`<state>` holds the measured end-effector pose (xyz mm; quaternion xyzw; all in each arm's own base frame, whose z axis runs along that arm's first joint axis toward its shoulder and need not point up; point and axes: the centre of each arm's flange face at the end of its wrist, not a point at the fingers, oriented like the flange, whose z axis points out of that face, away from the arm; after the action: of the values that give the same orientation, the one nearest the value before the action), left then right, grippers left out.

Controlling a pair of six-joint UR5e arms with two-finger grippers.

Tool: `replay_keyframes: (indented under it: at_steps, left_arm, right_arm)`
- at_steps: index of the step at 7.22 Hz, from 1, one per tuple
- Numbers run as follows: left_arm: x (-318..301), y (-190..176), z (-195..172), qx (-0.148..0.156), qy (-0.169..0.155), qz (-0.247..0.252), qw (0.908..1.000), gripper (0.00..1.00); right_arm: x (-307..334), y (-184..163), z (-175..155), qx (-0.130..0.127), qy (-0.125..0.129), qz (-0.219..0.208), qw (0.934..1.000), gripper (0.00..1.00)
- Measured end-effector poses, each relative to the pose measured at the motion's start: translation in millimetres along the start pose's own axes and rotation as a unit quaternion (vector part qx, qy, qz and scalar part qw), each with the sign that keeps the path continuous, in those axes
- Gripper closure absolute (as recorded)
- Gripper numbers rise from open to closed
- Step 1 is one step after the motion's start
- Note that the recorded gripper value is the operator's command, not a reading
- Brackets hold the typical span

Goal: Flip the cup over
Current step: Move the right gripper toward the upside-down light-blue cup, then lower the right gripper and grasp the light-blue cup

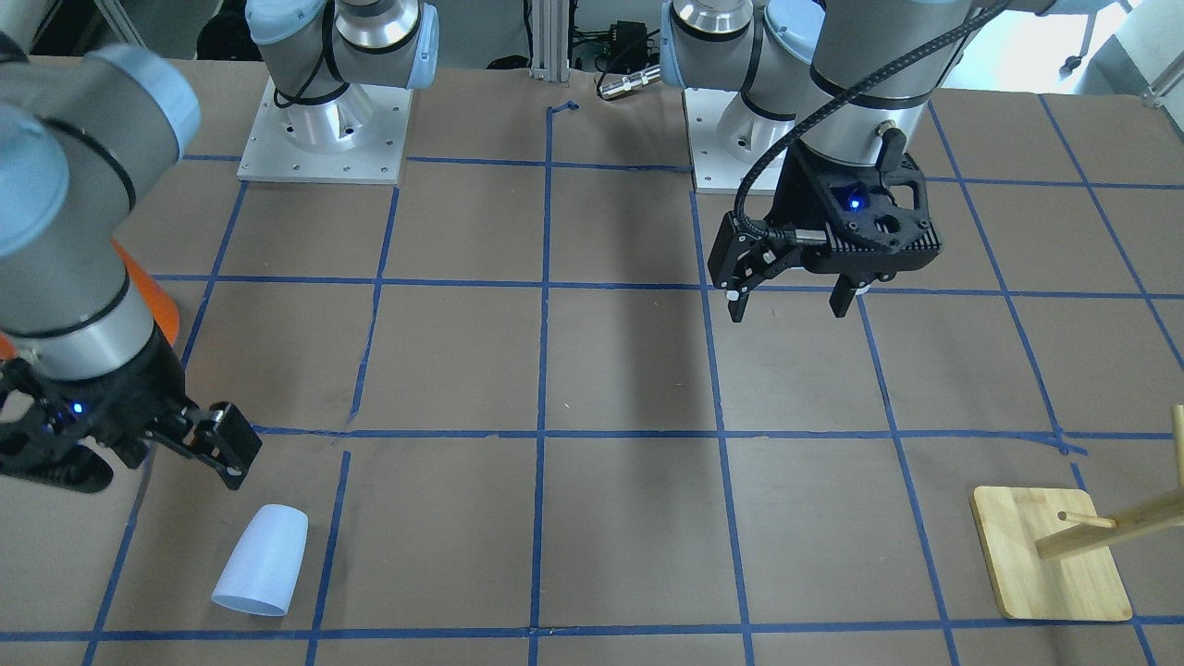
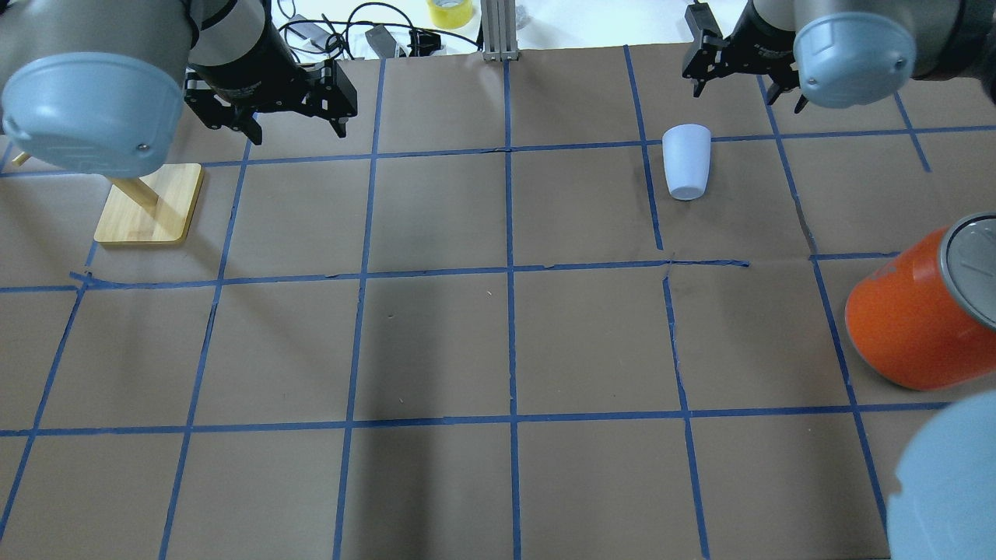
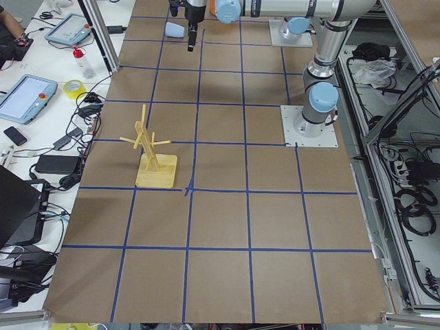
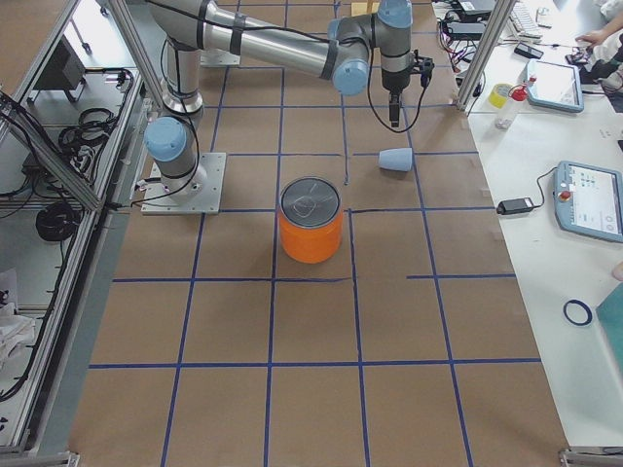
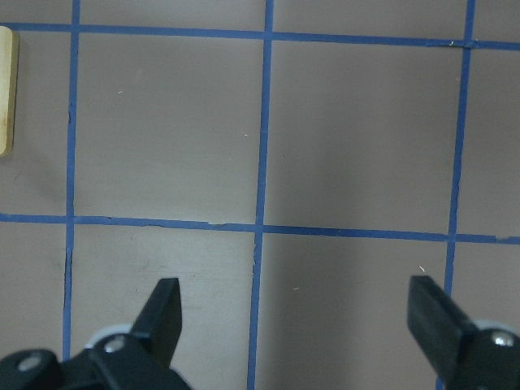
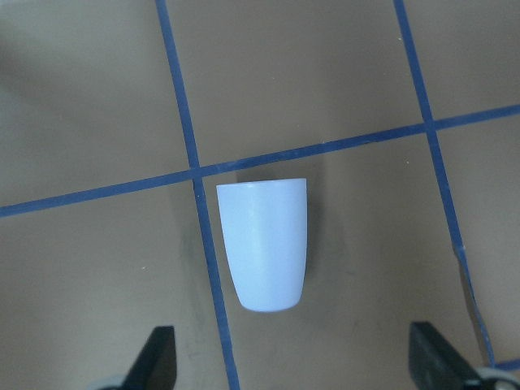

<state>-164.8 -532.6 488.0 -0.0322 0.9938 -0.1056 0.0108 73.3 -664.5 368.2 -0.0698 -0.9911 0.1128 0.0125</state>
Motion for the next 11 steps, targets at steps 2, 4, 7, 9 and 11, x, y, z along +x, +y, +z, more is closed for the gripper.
replay_keyframes:
  at_steps: [2, 4, 7, 9, 11]
  left_arm:
    - [0, 0, 0, 0.000, 0.000, 0.000, 1.0000, 0.00]
    - [0, 1, 0, 0.000, 0.000, 0.000, 1.0000, 0.00]
    - [0, 1, 0, -0.001, 0.000, 0.000, 1.0000, 0.00]
    - [0, 1, 0, 0.000, 0.000, 0.000, 1.0000, 0.00]
    - [0, 0, 0, 0.000, 0.000, 0.000, 1.0000, 0.00]
  right_arm:
    - [-2, -17, 74, -0.007, -0.001, -0.078, 0.9969, 0.00]
    - [-2, -19, 109, -0.010, -0.004, -0.109, 0.9939, 0.01]
    - [-3, -21, 142, -0.003, -0.015, -0.101, 0.9948, 0.01]
    - [-3, -19, 154, -0.007, -0.023, -0.084, 0.9962, 0.07]
    - [-3, -17, 165, -0.015, -0.025, -0.071, 0.9971, 0.08]
